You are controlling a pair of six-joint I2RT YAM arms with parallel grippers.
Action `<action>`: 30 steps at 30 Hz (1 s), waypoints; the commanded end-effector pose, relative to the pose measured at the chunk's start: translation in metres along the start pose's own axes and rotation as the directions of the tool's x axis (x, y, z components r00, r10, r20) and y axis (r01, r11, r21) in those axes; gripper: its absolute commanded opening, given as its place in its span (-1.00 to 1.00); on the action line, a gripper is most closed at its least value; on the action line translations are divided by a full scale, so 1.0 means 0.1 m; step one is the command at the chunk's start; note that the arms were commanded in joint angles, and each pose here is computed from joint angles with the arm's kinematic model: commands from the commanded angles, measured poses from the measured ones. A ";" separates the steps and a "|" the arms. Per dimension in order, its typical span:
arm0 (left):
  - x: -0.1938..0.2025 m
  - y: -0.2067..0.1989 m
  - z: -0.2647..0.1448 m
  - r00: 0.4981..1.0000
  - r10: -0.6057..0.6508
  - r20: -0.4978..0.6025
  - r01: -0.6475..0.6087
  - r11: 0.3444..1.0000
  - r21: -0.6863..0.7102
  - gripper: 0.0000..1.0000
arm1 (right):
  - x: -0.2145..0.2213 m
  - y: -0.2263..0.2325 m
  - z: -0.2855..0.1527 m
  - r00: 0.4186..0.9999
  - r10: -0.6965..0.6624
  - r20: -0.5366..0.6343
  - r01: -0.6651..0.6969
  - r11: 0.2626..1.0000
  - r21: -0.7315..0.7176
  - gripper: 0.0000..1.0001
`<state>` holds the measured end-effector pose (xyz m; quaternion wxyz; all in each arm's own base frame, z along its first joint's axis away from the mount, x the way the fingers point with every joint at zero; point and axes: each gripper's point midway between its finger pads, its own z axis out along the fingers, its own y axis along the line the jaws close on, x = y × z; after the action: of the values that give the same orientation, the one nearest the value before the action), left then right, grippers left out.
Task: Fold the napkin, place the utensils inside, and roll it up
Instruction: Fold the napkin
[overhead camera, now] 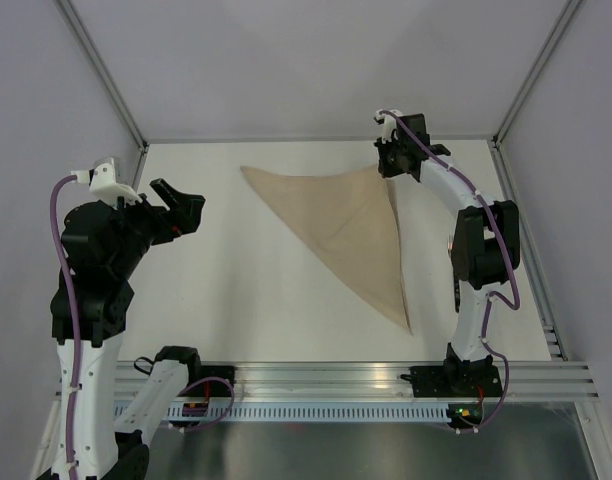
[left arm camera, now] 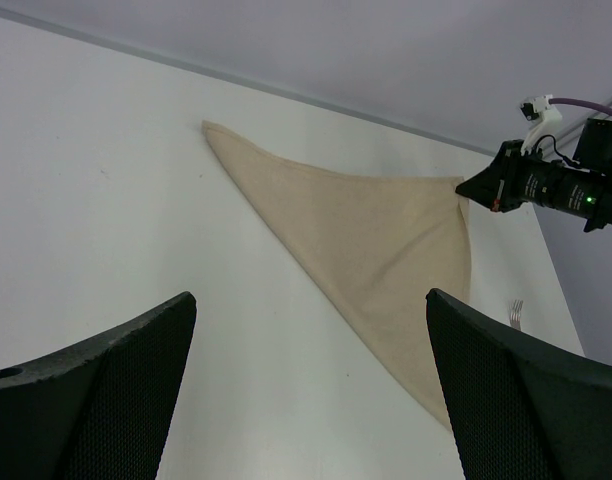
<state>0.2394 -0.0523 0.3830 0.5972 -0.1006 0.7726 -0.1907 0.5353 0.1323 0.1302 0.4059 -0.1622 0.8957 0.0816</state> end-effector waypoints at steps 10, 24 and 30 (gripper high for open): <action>-0.02 -0.04 0.05 1.000 -0.018 0.006 0.018 1.000 0.024 0.99 | -0.17 -0.15 0.00 0.998 0.028 0.049 -0.029 0.999 0.022 -0.99; 0.12 0.02 0.11 0.999 -0.025 -0.020 0.026 1.000 0.012 0.99 | 0.07 -0.22 0.30 0.999 0.019 -0.032 -0.018 0.999 0.040 -0.13; 0.33 0.10 0.28 0.997 -0.054 -0.058 0.055 0.998 0.006 0.99 | -0.02 -0.34 0.33 0.999 0.016 -0.042 -0.011 0.995 0.100 0.50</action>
<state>0.2503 -0.0532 0.3448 0.5675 -0.1064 0.7952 -0.1853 0.5606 0.1190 0.0873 0.3756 -0.1514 0.9123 0.0610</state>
